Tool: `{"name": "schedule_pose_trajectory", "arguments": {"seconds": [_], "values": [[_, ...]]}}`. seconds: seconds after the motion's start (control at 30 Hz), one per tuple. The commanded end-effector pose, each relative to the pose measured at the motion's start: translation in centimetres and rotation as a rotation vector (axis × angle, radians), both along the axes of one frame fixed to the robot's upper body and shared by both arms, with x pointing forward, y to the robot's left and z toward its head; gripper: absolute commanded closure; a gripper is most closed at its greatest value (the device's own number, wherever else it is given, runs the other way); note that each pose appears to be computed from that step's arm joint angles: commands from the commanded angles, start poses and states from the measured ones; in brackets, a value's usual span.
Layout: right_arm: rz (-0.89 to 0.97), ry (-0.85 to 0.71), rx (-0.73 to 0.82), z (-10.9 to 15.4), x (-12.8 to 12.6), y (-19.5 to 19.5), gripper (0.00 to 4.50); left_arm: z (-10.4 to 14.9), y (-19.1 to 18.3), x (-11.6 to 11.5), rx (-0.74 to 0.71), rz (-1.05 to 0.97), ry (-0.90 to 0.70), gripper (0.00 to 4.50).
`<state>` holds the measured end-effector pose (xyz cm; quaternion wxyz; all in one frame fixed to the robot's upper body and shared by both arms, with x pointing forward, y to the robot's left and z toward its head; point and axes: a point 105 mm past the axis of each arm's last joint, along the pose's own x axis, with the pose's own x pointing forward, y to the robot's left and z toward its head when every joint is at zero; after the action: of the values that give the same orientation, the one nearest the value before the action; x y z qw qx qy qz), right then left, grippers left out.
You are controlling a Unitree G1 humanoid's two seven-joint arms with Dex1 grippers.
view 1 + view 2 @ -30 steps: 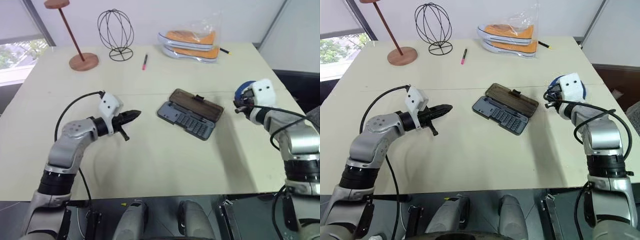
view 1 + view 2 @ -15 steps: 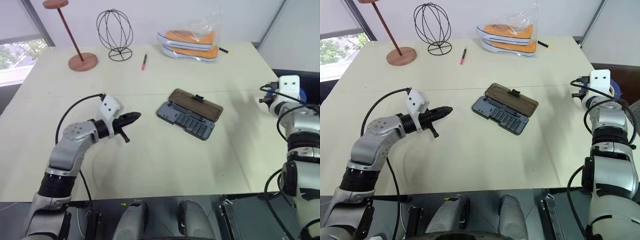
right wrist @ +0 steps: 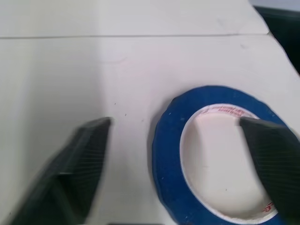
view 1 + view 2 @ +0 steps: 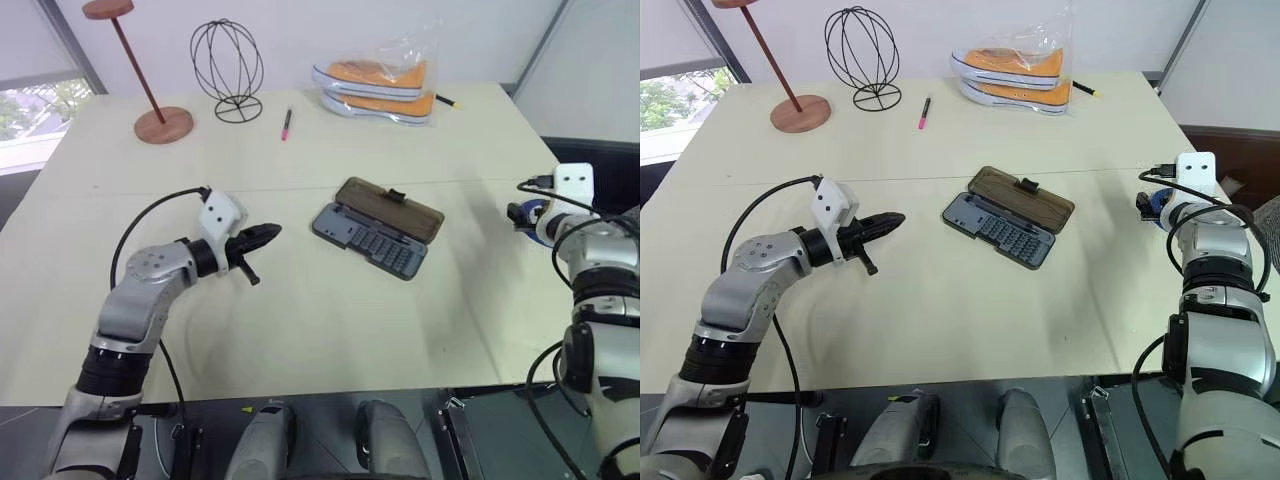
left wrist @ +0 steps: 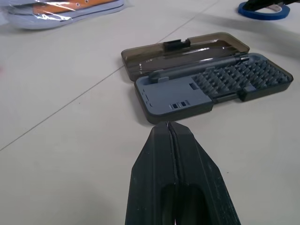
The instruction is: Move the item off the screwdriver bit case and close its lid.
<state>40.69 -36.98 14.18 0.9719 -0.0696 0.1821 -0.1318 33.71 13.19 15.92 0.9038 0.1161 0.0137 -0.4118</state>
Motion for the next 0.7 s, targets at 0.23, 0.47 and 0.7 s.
{"name": "schedule_pose_trajectory", "arguments": {"seconds": [0.23,0.47,0.7], "values": [[0.259,-0.152,-0.064,6.1,0.1,4.9,0.04,1.1,-0.1,-0.1,0.010,-0.013,-0.046,4.50],[0.540,-0.129,-0.182,8.0,-0.4,11.4,1.33,0.9,-0.4,0.0,0.011,-0.023,-0.045,4.50],[0.661,-0.097,-0.258,8.0,0.9,13.9,3.93,0.9,-0.6,0.2,0.007,-0.023,-0.051,4.50]]}}
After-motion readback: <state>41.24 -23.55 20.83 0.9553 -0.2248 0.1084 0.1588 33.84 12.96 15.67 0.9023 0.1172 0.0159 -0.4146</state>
